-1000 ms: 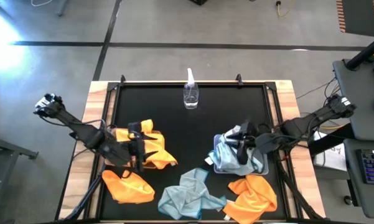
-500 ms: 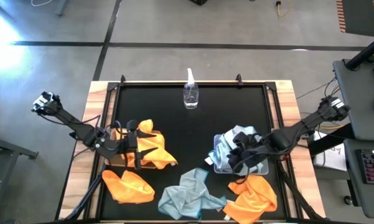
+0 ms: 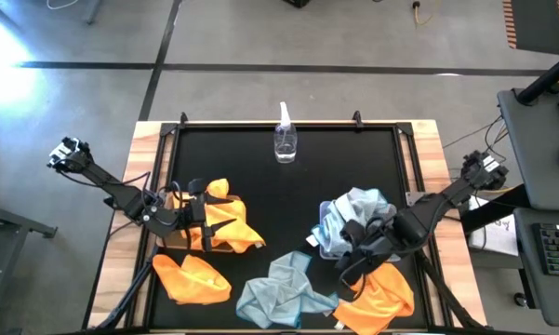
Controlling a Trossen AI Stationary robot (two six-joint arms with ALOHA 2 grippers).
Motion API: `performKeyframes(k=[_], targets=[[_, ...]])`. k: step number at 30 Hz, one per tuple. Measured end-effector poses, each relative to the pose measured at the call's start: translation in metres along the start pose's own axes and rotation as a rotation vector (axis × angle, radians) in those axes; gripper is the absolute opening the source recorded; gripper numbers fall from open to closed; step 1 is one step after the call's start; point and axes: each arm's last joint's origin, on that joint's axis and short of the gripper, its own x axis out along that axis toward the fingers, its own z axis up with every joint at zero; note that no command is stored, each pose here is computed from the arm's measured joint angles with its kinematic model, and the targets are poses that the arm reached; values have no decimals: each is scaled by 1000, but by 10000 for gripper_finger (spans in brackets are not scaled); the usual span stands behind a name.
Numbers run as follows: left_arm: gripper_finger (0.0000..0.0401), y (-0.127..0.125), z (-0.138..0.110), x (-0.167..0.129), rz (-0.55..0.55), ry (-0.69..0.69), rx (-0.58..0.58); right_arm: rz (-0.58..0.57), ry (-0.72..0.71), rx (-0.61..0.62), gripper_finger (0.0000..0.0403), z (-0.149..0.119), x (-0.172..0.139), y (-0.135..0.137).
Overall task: Sort microfiber towel by color & place in baskets
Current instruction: Put the right orange microfiber cloth into the orange bin
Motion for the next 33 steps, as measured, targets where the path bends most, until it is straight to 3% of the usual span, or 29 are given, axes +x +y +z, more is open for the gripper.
performKeyframes(k=[10,19,28,33], targets=[[214,0,0,0,0,0,19,-125,204,84,118,-31,12,34],[214,0,0,0,1,0,37,-279,399,132,118,-65,48,38],[214,0,0,0,1,0,35,-353,414,111,118,-72,67,36],[214,0,0,0,1,-1,33,-459,412,102,118,-75,70,27]])
